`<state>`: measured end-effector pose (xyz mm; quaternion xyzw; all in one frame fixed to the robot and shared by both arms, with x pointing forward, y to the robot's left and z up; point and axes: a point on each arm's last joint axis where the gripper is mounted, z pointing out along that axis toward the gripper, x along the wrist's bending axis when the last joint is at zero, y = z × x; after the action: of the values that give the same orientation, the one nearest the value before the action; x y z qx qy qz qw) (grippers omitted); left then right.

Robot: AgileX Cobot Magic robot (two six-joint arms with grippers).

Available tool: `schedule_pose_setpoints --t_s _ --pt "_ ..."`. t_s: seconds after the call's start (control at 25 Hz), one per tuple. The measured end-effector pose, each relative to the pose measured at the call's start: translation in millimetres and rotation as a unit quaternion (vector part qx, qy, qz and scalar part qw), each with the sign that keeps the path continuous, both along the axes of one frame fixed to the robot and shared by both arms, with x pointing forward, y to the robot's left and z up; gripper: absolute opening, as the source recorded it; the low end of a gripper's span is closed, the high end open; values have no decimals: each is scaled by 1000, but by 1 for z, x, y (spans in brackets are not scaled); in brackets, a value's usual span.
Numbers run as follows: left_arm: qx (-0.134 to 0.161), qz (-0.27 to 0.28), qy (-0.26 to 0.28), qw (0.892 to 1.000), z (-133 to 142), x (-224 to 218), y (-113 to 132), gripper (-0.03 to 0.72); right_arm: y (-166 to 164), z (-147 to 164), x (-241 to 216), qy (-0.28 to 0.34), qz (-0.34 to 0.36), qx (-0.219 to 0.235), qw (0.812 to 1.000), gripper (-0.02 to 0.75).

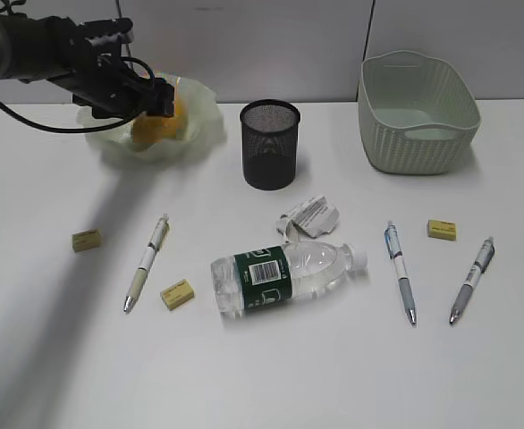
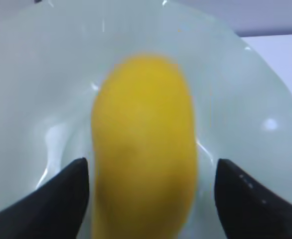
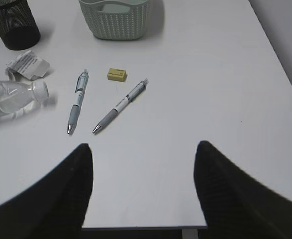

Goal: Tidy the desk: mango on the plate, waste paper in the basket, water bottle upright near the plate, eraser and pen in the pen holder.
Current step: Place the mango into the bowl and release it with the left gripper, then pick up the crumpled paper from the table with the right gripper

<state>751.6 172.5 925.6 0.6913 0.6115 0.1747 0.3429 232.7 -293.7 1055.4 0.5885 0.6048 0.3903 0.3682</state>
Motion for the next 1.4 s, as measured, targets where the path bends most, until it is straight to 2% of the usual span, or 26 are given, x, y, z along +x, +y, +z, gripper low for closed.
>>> schedule_pose_setpoints --t_s 0.2,0.4,0.68,0.84,1.08,1.28,1.4 --pt "2 -1 -3 1000 2 1 0 604 0 0 0 0 0 0 1000 508" --pt "4 -9 19 1000 7 -4 0 604 0 0 0 0 0 0 1000 508" --pt "27 -35 37 998 52 -20 3 594 0 0 0 0 0 0 1000 508" --pt "42 -52 70 995 74 -35 6 589 0 0 0 0 0 0 1000 508" --pt "55 -77 150 984 96 -61 10 586 0 0 0 0 0 0 1000 508" --pt "68 -98 236 964 99 -80 12 568 0 0 0 0 0 0 1000 508" --pt "69 -99 250 961 100 -84 13 538 0 0 0 0 0 0 1000 508"
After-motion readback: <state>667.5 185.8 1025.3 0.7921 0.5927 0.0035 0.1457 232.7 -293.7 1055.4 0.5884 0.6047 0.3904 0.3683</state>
